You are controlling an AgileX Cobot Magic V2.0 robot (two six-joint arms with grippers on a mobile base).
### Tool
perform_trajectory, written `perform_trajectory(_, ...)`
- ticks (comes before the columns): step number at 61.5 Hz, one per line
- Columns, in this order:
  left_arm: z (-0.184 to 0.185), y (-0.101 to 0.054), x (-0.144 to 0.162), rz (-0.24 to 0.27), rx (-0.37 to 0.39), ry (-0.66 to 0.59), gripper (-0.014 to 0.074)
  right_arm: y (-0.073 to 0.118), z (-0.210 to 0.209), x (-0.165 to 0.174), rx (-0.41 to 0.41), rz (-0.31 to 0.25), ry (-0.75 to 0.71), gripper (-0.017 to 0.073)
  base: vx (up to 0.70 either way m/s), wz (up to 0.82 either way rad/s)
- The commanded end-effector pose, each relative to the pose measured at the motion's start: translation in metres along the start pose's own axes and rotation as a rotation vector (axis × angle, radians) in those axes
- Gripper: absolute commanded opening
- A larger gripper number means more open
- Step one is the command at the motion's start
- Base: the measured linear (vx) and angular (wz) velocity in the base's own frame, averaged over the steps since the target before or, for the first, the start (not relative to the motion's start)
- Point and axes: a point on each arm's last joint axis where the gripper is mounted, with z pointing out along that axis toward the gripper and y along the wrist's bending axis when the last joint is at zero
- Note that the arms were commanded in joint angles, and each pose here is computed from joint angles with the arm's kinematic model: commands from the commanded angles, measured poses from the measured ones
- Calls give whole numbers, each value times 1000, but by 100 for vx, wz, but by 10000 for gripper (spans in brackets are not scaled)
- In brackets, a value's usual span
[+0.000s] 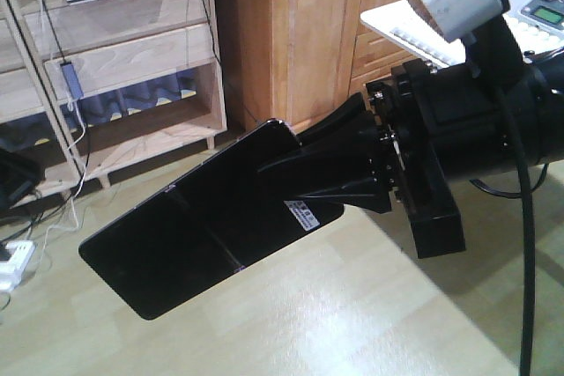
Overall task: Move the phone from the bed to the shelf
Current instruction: 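Hold the phone in the right gripper while the base drives to the shelf, then raise the held phone above the upper shelf with the right gripper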
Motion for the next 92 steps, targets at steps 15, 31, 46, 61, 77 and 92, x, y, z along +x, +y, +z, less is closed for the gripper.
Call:
perform_trajectory(15, -2, 2, -14, -14, -6, -99, 1, 17, -8, -15, -76, -18, -81, -2, 47, 2)
perform_trajectory(31, -2, 2, -14, -14, -6, -99, 1, 17, -8, -15, -76, -18, -81, -2, 47, 2)
perform_trajectory(46, -2, 2, -14, -14, -6, -99, 1, 17, -8, -15, -76, -18, -81, -2, 48, 13)
perform_trajectory(61, -2, 2, -14, -14, -6, -99, 1, 17, -8, -15, -76, -18, -81, -2, 49, 29)
perform_trajectory(77, -2, 2, -14, -14, -6, -99, 1, 17, -8, -15, -76, -18, -81, -2, 47, 35)
perform_trajectory(92, -2, 2, -14, -14, -6, -99, 1, 17, -8, -15, -76, -18, -81, -2, 45, 29)
